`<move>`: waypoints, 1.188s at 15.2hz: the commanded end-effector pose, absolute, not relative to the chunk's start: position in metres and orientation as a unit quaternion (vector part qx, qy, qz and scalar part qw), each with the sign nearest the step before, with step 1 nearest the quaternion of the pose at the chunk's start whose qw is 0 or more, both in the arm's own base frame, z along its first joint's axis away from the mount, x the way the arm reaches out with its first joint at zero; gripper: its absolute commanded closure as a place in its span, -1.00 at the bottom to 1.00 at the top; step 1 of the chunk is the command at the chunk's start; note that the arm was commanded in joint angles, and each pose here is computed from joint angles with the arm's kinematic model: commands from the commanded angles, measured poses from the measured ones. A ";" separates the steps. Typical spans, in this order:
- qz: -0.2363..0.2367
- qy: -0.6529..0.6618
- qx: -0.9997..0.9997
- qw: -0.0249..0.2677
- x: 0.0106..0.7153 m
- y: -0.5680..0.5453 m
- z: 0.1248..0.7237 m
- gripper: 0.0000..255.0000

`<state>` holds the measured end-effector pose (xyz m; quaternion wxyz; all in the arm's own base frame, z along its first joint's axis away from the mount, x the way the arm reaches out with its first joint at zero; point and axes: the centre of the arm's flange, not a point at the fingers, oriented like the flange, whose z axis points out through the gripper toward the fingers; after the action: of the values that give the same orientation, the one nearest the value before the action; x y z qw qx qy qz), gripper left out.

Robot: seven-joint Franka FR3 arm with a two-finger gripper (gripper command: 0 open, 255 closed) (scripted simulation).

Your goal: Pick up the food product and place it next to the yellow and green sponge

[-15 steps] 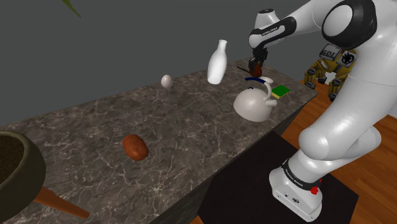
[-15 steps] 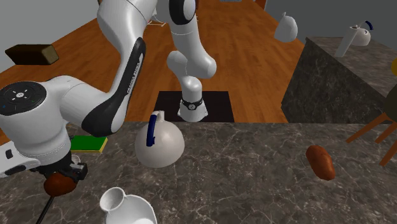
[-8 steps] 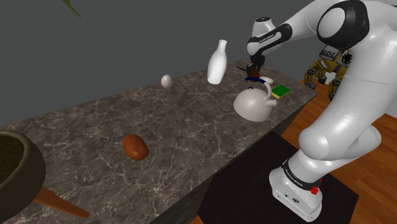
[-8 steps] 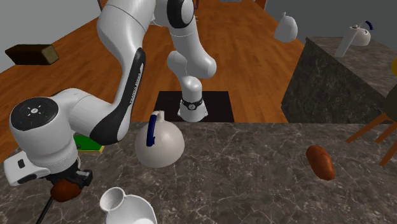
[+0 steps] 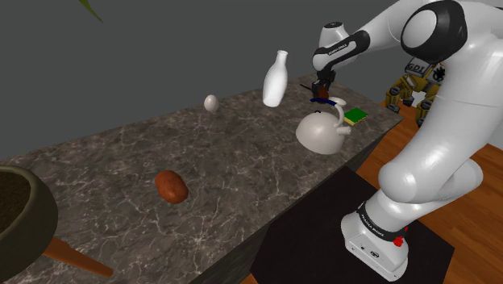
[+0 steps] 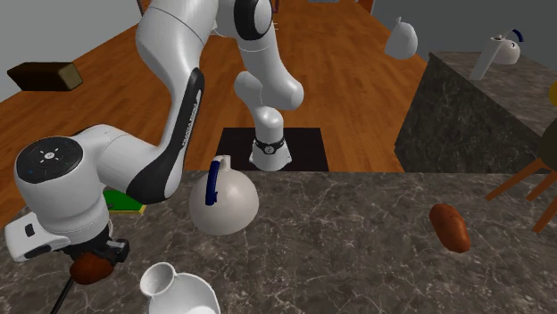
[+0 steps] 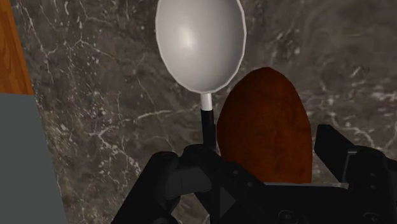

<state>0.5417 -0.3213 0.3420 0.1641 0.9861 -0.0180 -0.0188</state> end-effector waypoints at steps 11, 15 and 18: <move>-0.026 -0.019 0.986 0.161 0.542 -0.306 0.382 -1.00; -0.026 -0.019 0.986 0.161 0.542 -0.306 0.382 -1.00; -0.026 -0.019 0.986 0.161 0.542 -0.306 0.382 -1.00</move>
<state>0.5423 -0.3060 0.3820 0.1610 0.9864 -0.0189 -0.0261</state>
